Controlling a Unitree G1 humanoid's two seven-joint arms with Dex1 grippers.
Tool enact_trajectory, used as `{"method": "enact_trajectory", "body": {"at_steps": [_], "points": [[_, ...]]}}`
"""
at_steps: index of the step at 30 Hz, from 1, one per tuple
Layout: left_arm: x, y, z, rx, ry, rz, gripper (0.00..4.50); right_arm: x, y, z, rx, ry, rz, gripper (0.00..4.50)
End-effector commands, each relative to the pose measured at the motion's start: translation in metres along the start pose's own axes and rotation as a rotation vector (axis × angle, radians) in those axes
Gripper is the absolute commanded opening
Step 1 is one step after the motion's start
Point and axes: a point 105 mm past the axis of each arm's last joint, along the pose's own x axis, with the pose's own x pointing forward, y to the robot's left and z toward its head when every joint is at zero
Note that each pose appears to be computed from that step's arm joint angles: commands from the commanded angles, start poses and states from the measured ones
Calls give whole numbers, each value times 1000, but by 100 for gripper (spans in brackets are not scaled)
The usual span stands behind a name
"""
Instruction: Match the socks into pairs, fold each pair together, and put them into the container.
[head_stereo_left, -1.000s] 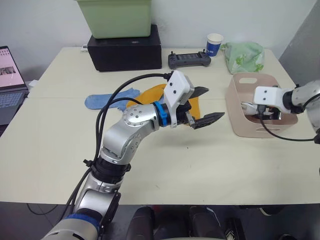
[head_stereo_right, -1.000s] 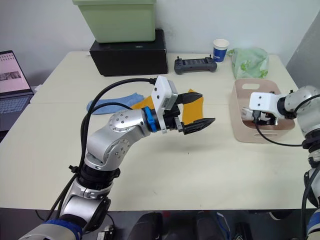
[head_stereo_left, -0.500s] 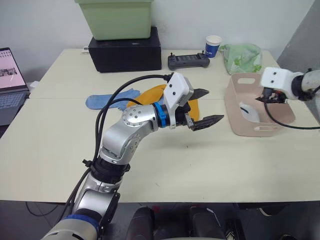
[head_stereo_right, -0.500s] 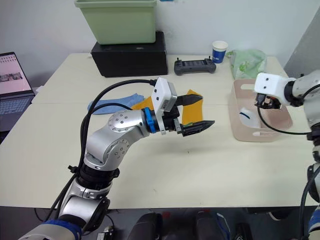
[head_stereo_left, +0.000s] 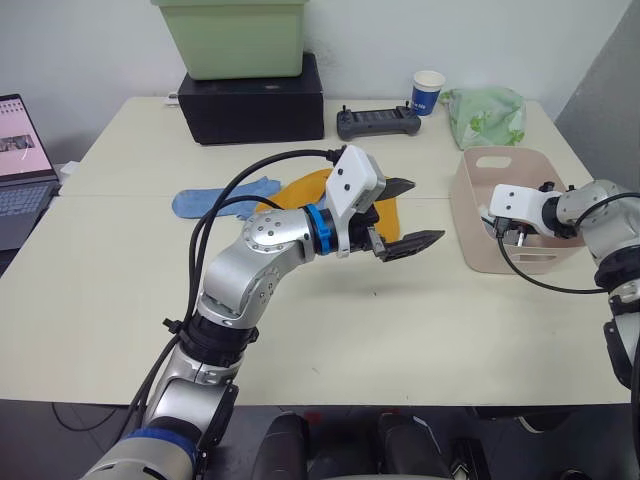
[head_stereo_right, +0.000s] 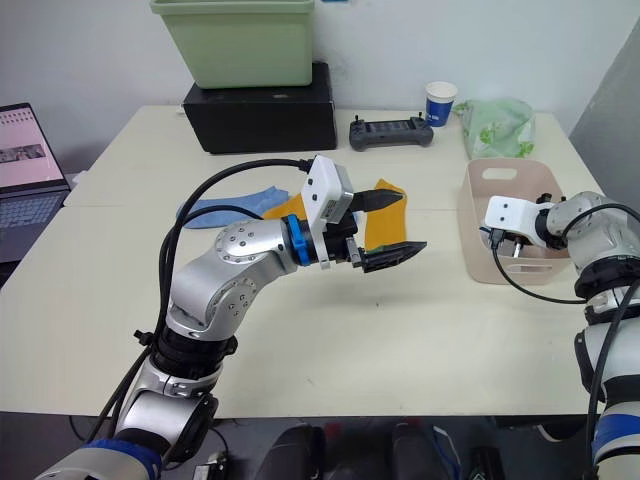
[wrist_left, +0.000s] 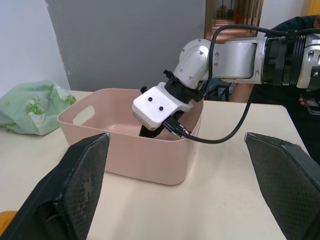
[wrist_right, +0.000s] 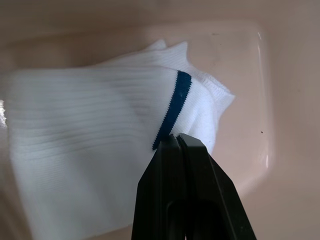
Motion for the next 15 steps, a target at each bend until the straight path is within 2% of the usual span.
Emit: {"method": "enact_trajectory", "body": {"at_steps": [1,6,10,13,15], "points": [[-4,0,12,48,-32,6,450,-26,-34,9,-8,-40,-123,4],[-15,12,12,52,-22,51,450,-59,-68,27,-26,-107,-238,4],[-35,27,12,57,-10,121,450,-82,-83,70,63,-344,-282,4],[-68,44,-3,73,48,257,450,-92,-68,122,230,-654,-219,61],[-90,52,-14,74,90,346,450,-93,-49,143,319,-781,-173,127]]}}
